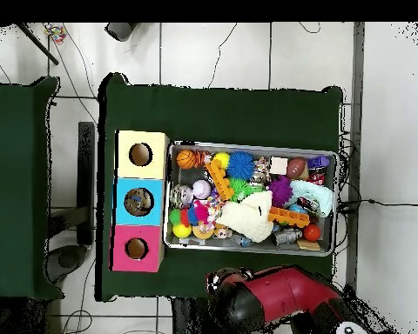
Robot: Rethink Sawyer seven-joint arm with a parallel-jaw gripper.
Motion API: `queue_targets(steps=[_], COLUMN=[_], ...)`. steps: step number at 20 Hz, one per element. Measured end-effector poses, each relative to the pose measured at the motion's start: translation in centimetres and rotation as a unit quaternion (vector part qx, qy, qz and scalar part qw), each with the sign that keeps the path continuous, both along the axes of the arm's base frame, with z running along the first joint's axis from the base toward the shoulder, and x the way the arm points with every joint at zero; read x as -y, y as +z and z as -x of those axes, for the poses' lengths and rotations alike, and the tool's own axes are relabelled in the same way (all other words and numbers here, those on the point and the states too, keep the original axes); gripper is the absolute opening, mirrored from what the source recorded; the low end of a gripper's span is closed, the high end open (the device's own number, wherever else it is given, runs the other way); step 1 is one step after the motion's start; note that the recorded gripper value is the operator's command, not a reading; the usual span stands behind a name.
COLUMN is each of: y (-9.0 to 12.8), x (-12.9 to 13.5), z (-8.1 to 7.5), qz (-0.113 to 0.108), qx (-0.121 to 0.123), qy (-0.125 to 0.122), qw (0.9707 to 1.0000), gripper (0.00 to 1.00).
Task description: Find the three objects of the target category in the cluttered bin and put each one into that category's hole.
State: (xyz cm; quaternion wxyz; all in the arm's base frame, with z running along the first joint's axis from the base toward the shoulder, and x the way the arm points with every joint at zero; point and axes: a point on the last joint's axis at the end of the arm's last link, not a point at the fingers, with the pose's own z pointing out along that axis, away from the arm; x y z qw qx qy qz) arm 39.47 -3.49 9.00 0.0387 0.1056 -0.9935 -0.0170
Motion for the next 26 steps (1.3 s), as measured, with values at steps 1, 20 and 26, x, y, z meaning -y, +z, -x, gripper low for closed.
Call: queue_targets(steps=[1,20,26], y=[-0.2,-3.0,-3.7], x=[-0.2,1.0,1.5], z=[0.1,2.5,2.9], qz=[-0.003,-0.025,-0.025], qx=[0.002,-0.022,-0.032], qy=[0.000,-0.047,-0.058], qw=[1.0000,0.9983,0.9975], gripper=[1.00,1.00,1.00])
